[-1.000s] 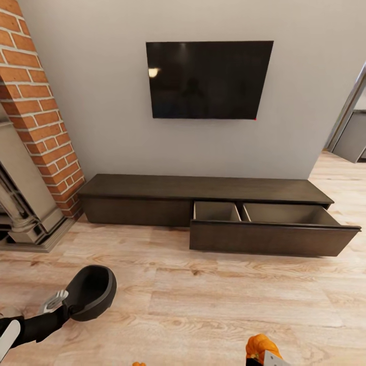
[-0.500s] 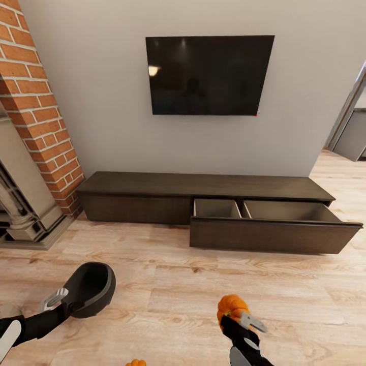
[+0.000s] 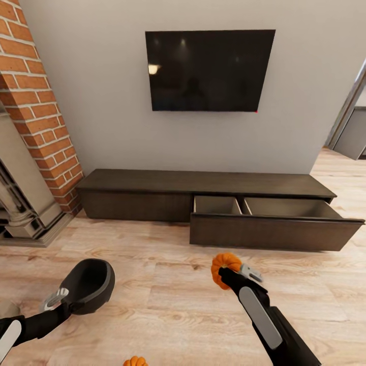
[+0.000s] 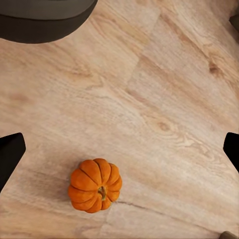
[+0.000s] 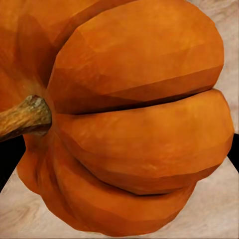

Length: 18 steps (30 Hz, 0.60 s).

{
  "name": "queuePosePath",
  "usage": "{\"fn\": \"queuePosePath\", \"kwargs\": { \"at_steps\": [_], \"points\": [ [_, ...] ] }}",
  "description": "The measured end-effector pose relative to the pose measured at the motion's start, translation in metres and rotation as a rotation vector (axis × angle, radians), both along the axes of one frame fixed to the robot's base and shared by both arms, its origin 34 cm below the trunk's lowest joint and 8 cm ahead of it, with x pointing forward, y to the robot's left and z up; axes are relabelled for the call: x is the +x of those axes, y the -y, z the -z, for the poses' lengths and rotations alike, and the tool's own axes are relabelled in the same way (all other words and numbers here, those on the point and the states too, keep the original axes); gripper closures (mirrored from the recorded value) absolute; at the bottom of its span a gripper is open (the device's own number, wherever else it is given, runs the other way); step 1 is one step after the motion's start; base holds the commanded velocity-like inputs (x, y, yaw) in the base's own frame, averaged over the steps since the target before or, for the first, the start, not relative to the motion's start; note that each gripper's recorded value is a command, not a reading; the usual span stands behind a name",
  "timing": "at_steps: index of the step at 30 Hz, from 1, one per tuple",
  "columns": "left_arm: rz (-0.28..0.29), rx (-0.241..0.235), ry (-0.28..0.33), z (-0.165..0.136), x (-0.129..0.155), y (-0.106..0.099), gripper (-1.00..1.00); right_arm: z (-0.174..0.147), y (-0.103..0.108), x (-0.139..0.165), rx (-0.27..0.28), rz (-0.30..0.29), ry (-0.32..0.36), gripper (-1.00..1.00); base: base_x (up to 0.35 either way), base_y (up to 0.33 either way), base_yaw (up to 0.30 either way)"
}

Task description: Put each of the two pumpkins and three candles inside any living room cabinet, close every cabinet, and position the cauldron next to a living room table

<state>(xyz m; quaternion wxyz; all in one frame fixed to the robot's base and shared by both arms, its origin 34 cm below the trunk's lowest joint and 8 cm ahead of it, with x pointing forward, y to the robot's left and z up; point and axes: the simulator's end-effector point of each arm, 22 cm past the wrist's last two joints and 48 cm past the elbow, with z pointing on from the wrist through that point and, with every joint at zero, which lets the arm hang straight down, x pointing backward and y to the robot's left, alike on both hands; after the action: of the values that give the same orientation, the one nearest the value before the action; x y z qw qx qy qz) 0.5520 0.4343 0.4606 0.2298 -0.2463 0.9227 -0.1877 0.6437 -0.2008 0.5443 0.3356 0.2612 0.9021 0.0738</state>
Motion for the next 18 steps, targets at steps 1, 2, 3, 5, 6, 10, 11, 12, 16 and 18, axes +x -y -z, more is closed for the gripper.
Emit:
{"fn": "queuePosePath", "kwargs": {
  "at_steps": [1,2,3,5,6,10,11,12,16,18],
  "points": [
    [0.001,-0.001,0.0,0.002,0.0,0.0,-1.0,-0.004,-0.004,0.002,0.008,-0.007,0.011,1.0,0.0,0.0,0.0],
    [0.001,-0.001,0.0,0.004,-0.001,0.0,-1.0,-0.004,-0.006,0.003,0.013,-0.01,0.014,1.0,0.0,0.0,0.0],
    [0.001,-0.002,-0.001,0.006,-0.001,0.001,-1.0,-0.003,-0.008,0.003,0.016,-0.013,0.017,1.0,0.0,0.0,0.0],
    [0.002,-0.002,0.0,0.01,-0.002,0.001,-1.0,-0.002,-0.011,0.003,0.019,-0.017,0.021,1.0,0.0,0.0,0.0],
    [0.002,-0.004,0.0,0.012,-0.002,0.001,-1.0,-0.006,-0.015,0.005,0.026,-0.025,0.036,1.0,0.0,0.0,0.0],
    [0.001,-0.006,0.001,0.02,-0.004,0.001,-1.0,-0.018,-0.031,0.005,0.024,-0.076,0.056,1.0,0.0,0.0,0.0],
    [0.001,-0.007,0.0,0.023,-0.004,0.002,-1.0,-0.018,-0.035,0.004,0.024,-0.083,0.056,1.0,0.0,0.0,0.0],
    [0.0,-0.008,0.0,0.025,-0.005,0.002,-1.0,-0.017,-0.035,0.003,0.023,-0.087,0.055,1.0,0.0,0.0,0.0],
    [0.001,-0.009,-0.001,0.033,-0.007,0.002,-1.0,-0.01,-0.036,0.002,0.031,-0.086,0.053,1.0,0.0,0.0,0.0],
    [0.001,-0.008,-0.001,0.038,-0.008,0.002,-1.0,-0.005,-0.036,0.0,0.037,-0.085,0.053,1.0,0.0,0.0,0.0]
  ]
}}
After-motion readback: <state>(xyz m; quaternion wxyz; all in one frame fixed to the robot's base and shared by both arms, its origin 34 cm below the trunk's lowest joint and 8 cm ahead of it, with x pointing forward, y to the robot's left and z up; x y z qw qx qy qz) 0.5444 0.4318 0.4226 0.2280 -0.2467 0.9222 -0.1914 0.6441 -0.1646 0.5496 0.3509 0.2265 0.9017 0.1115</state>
